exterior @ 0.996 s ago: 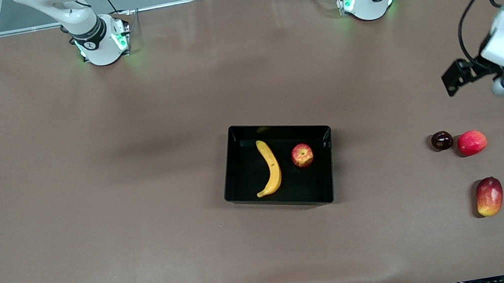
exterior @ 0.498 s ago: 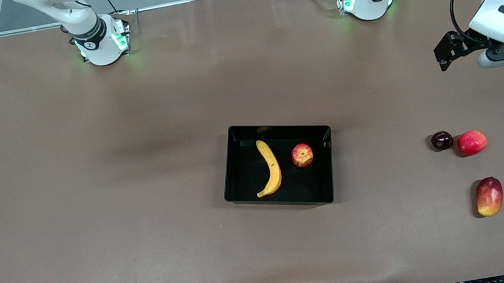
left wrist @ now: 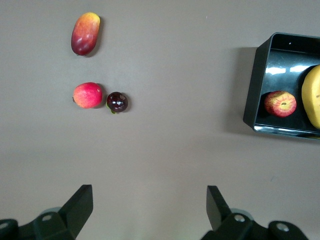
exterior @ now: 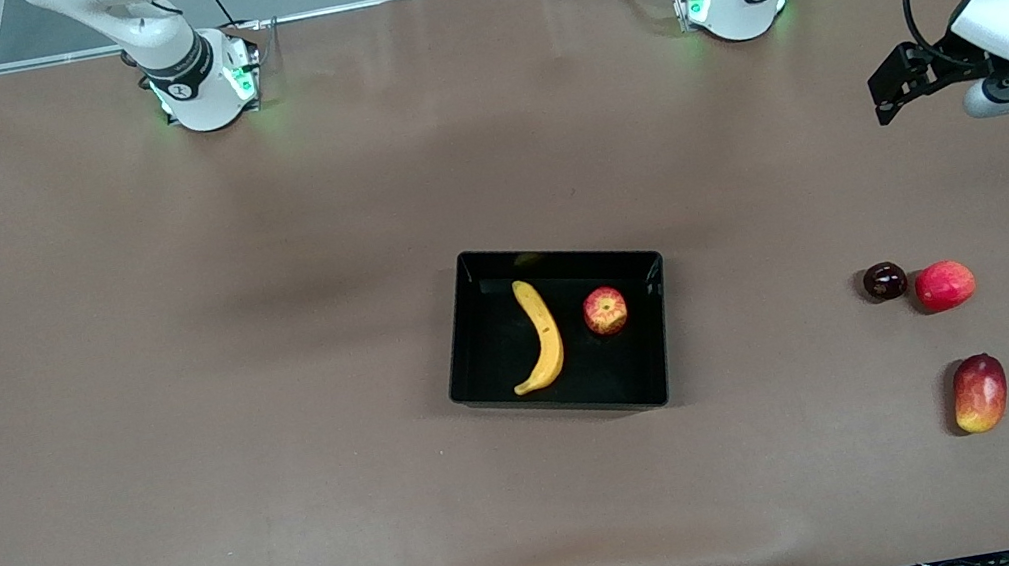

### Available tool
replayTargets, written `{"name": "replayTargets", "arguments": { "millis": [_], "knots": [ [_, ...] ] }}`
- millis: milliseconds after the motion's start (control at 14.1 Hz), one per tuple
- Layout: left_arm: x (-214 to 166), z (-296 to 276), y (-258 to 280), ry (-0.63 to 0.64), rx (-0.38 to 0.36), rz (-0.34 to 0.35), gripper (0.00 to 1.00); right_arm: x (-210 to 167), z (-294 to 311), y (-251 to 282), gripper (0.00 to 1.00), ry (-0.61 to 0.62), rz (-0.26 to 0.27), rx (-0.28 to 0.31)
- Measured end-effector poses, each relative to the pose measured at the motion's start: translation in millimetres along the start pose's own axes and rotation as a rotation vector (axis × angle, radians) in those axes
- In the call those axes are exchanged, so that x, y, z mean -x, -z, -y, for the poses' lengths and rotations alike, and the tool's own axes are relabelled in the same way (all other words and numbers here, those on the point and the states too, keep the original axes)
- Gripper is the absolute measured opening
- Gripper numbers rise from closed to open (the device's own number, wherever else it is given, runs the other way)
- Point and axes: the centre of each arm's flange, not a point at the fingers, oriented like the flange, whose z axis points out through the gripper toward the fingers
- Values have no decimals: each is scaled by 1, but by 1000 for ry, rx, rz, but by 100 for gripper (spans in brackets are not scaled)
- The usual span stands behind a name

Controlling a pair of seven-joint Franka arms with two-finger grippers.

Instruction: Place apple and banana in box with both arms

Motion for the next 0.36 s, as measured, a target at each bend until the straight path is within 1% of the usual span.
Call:
{"name": "replayTargets", "arguments": {
  "millis": [356],
  "knots": [
    [1,0,6,1,0,-1,100,0,0,0,100,0,0,0]
  ]
}}
